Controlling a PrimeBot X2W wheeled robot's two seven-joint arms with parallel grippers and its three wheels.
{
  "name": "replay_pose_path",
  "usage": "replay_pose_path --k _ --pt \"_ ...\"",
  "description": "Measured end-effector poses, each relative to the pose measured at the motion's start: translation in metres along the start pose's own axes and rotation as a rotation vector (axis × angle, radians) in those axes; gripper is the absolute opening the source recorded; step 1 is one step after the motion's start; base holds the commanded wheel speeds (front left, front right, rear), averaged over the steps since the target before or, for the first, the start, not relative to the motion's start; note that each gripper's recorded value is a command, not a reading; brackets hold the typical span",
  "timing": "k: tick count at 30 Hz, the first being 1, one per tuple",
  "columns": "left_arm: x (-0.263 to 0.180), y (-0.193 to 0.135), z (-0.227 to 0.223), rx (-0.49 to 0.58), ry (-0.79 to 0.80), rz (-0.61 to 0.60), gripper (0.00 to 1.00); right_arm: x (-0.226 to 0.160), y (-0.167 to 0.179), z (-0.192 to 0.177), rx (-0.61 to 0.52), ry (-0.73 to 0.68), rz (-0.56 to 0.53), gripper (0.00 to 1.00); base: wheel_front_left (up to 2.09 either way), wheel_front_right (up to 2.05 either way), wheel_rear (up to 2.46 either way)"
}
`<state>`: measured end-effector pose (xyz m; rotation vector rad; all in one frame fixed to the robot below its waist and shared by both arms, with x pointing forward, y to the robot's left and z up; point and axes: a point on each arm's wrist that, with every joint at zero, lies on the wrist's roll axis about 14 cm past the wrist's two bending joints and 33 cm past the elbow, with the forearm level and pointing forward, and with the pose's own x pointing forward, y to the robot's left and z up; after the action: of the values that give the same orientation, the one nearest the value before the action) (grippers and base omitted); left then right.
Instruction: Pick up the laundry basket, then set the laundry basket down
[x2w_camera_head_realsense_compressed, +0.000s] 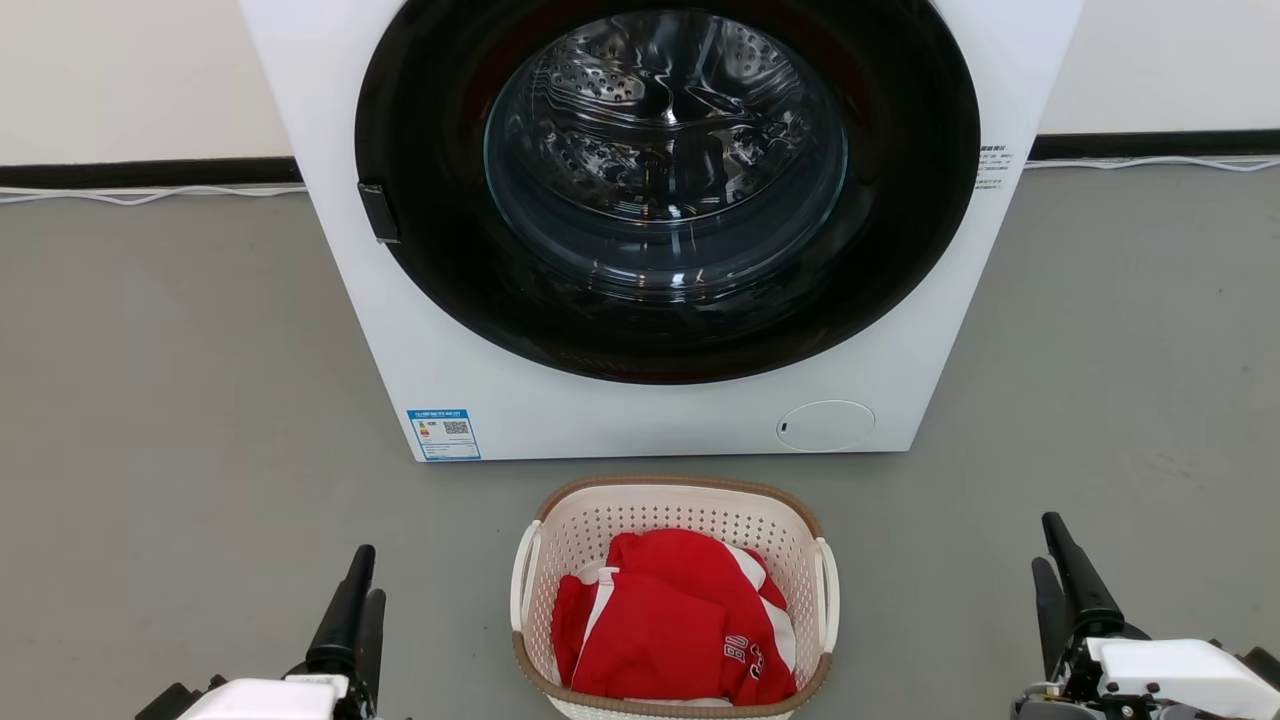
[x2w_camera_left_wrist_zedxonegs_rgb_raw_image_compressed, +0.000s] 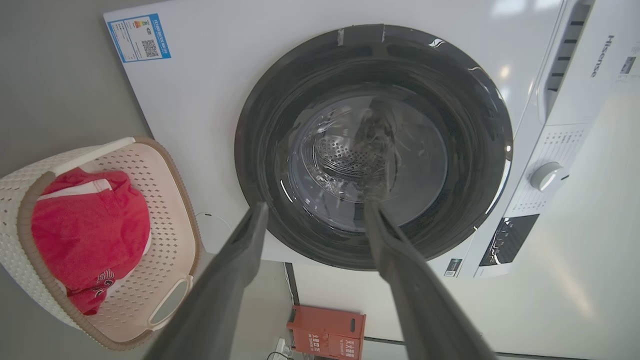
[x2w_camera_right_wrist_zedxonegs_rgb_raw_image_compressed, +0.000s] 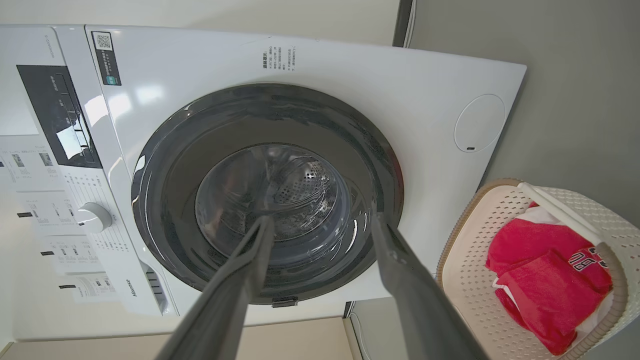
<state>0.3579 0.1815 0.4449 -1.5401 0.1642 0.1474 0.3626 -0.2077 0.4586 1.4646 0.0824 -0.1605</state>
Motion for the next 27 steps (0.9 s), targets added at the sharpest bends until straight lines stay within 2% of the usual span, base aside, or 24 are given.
replay_pose_path --k 10,16,27 --pt "0.0 0.004 0.001 0.116 -0.006 0.015 1.0 0.001 0.006 0.002 -0.171 -0.011 0.013 1.0 0.0 0.0 0.0" --pt "0.0 0.004 0.002 0.227 -0.012 0.016 1.0 0.001 0.009 0.003 -0.315 -0.014 0.02 1.0 0.0 0.0 0.0" --pt "0.001 0.002 0.003 0.397 -0.022 0.013 1.0 0.002 0.015 0.002 -0.496 -0.017 0.042 1.0 0.0 0.0 0.0"
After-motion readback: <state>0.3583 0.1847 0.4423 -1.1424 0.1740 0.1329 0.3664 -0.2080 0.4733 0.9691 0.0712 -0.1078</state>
